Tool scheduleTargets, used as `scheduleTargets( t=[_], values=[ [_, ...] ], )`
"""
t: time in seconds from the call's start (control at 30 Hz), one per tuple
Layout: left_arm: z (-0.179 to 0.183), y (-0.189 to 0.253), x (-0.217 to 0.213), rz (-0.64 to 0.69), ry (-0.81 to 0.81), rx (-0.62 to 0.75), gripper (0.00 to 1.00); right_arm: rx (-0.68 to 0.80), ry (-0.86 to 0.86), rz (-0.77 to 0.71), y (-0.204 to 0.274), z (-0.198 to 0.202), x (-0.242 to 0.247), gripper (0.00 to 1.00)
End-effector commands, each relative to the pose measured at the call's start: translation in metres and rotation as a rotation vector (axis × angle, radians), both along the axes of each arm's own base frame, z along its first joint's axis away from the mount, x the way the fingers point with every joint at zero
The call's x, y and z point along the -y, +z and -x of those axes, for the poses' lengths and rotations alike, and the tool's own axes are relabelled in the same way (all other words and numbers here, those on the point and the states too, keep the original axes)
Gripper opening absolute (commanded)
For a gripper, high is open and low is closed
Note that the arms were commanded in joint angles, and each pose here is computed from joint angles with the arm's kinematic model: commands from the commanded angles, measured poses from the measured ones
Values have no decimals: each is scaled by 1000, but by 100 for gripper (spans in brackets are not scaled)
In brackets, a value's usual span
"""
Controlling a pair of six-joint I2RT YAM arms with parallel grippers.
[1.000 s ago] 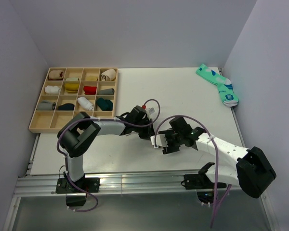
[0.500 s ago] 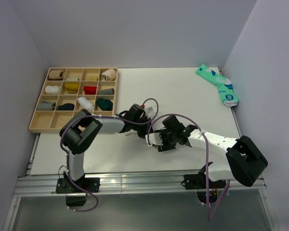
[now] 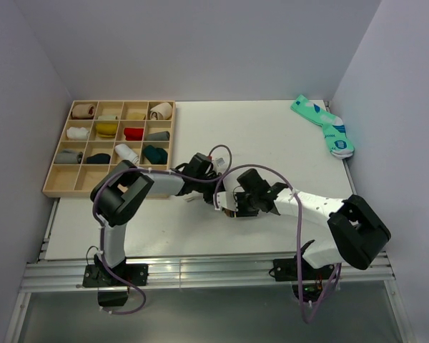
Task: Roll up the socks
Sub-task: Roll the sock at the center of the board.
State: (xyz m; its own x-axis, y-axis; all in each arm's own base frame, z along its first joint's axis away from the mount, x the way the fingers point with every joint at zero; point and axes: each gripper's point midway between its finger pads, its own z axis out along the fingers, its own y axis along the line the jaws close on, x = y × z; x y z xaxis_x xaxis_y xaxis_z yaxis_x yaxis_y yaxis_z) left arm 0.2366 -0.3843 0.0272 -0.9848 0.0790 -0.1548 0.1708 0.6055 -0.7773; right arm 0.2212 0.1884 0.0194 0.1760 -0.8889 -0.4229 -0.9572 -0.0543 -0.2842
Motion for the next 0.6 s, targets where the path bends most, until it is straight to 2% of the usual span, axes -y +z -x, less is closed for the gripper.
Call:
scheduleTargets(
  t=[0.0, 0.07, 0.17, 0.23, 0.27, 0.3, 0.37, 0.43, 0.57],
  values=[
    [-7, -8, -7, -39, 83, 25, 1, -58, -50, -9, -12, 10, -1, 25],
    [-10, -1, -10, -27, 129, 32, 1, -53, -82, -18, -12, 8, 0, 20],
    [-14, 6, -18, -44, 213, 54, 8, -39, -118, -32, -11, 5, -1, 12],
    [-11, 5, -30, -62, 260, 56, 15, -32, -138, -45, -9, 3, -2, 6],
    [-17, 20, -34, -43, 313, 91, 22, -17, -151, -50, -7, 0, -2, 4],
    [-14, 18, -43, -57, 340, 99, 23, -13, -165, -56, -7, -1, -2, 0],
    [-19, 44, -51, -16, 420, 139, 29, -7, -177, -62, -5, -3, -2, 0],
    [-11, 47, -63, -9, 455, 139, 34, -7, -201, -70, -5, -4, -2, 0],
    [-9, 73, -83, 12, 563, 181, 38, 12, -233, -85, -3, -10, -4, 0]
  ],
)
